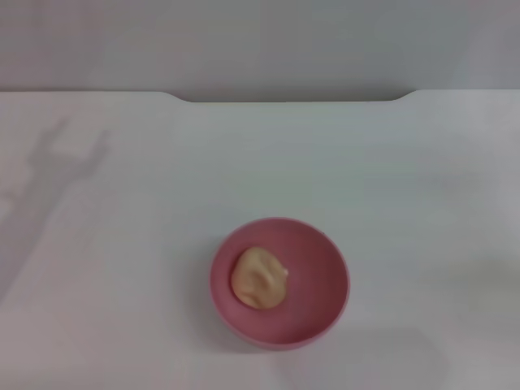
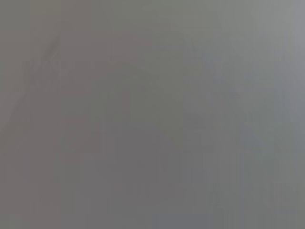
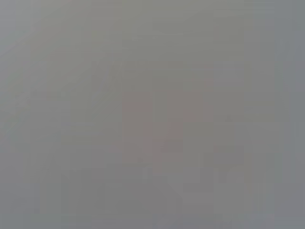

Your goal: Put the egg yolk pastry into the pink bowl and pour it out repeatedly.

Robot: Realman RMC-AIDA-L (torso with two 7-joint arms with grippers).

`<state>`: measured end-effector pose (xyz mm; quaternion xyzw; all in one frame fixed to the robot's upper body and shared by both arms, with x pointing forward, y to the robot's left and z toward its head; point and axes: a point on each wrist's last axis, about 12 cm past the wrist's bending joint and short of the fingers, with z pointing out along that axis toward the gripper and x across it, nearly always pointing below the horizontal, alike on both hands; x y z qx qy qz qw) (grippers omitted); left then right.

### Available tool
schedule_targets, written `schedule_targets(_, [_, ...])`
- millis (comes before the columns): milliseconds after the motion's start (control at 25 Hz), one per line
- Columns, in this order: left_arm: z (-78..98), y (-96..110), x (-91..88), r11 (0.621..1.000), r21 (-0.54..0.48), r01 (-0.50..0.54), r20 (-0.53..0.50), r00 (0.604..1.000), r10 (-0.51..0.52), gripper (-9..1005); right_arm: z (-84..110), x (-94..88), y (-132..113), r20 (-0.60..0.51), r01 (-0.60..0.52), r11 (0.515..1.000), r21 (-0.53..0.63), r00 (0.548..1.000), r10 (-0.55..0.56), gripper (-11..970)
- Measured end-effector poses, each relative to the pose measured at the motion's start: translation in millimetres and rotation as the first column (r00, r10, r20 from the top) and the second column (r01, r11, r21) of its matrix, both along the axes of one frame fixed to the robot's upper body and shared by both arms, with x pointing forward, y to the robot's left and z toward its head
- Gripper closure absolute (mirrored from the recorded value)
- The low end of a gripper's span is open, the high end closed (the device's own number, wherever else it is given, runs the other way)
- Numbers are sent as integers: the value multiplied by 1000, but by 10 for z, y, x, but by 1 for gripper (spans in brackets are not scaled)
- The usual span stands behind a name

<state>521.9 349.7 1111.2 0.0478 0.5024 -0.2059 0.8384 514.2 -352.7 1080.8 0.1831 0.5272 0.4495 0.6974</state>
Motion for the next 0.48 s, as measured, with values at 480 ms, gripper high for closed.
schedule_targets(480, [-461, -101, -202, 902, 369, -226, -10, 969, 247, 211, -521, -308, 605, 122, 482, 587, -650, 830, -545, 514])
